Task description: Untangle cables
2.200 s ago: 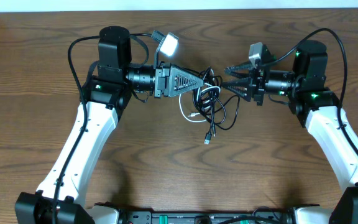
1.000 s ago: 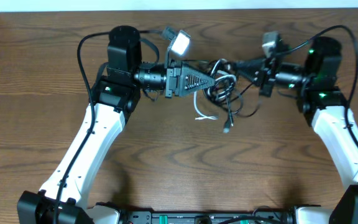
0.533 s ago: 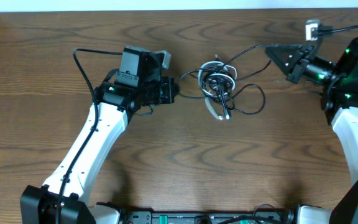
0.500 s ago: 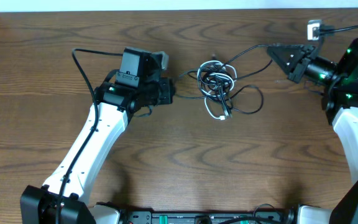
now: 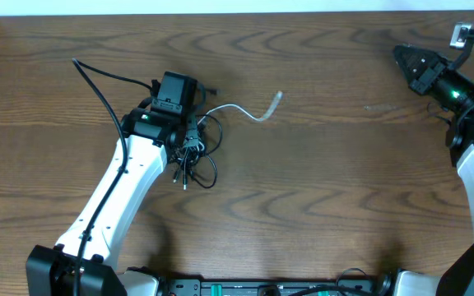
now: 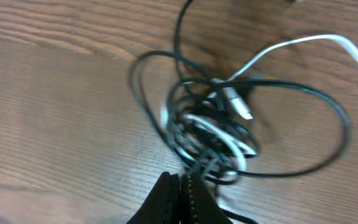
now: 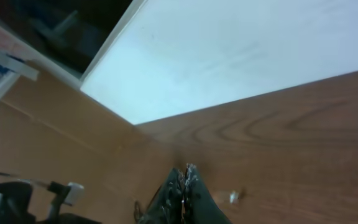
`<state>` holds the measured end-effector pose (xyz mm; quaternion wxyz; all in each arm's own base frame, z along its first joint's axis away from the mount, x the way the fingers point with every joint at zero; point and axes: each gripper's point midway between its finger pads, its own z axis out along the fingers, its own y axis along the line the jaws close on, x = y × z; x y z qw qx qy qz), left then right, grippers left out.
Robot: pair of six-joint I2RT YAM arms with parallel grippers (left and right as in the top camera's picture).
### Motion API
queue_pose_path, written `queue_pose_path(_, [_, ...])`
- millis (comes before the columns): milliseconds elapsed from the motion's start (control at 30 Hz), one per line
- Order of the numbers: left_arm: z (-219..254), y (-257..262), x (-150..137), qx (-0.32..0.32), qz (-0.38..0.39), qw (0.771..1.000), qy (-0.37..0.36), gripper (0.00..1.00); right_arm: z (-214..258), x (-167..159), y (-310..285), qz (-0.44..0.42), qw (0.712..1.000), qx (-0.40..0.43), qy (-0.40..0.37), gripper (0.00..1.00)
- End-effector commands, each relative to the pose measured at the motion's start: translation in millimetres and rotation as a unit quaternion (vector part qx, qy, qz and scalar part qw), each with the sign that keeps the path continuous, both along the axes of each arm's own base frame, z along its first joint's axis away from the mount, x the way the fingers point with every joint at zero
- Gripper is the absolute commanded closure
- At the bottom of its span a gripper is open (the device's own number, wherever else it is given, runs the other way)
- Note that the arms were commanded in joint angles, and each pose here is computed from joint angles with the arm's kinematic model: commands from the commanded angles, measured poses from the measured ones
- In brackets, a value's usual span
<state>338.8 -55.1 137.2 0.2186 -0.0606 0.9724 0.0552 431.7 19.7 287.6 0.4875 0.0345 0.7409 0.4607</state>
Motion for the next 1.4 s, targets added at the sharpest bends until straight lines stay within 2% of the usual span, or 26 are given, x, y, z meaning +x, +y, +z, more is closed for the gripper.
queue_pose_path(0, [-2,-25,0,-0.055,-0.045,0.997,0.007,0.93,9,-14,32,0.076,0.997,0.011,-0.007,0.99])
queue_pose_path(33, [-2,-25,1,-0.053,-0.045,0.998,0.007,0.89,9,-19,44,0.101,0.995,0.007,-0.013,0.97])
queue_pose_path(133, [-2,-14,0,-0.028,-0.032,0.999,0.007,0.75,4,-27,72,0.141,0.990,-0.001,-0.012,0.74])
queue_pose_path(167, [-2,-7,-1,-0.014,-0.021,1.000,0.008,0.69,1,-29,81,0.151,0.989,-0.006,-0.011,0.73])
queue_pose_path(233, [-2,12,-6,0.022,0.021,0.999,0.010,0.61,-13,-31,98,0.157,0.987,-0.022,0.006,0.64])
queue_pose_path(267, [-3,19,-8,0.030,0.039,0.999,0.013,0.59,-20,-32,104,0.157,0.987,-0.033,0.015,0.60])
queue_pose_path(367, [-5,35,-13,0.024,0.090,0.995,0.021,0.57,-48,-33,122,0.144,0.985,-0.076,0.052,0.56])
queue_pose_path(433, [-6,43,-13,0.011,0.111,0.993,0.024,0.56,-67,-35,133,0.129,0.982,-0.111,0.078,0.56])
queue_pose_path(500, [-8,47,-13,-0.012,0.123,0.992,0.030,0.56,-79,-37,142,0.120,0.979,-0.138,0.092,0.69])
queue_pose_path(533, [-9,51,-14,-0.024,0.132,0.990,0.033,0.56,-85,-38,147,0.112,0.977,-0.153,0.102,0.70])
queue_pose_path(567, [-11,57,-14,-0.043,0.149,0.987,0.037,0.56,-96,-40,154,0.095,0.972,-0.183,0.115,0.99])
queue_pose_path(667, [-12,68,-14,-0.067,0.169,0.982,0.041,0.57,-110,-44,163,0.070,0.962,-0.228,0.131,0.99])
queue_pose_path(833, [-13,83,-18,-0.068,0.194,0.978,0.045,0.67,-119,-49,175,0.050,0.953,-0.269,0.132,0.99])
queue_pose_path(1067, [-14,85,-20,-0.067,0.196,0.977,0.050,0.70,-132,-58,167,-0.011,0.944,-0.241,0.223,0.99])
queue_pose_path(1200, [-14,85,-24,-0.066,0.197,0.977,0.056,0.71,-138,-68,151,-0.062,0.924,-0.235,0.296,0.99])
queue_pose_path(1367, [-14,85,-24,-0.066,0.197,0.977,0.056,0.71,-127,-71,144,-0.077,0.914,-0.245,0.315,0.99])
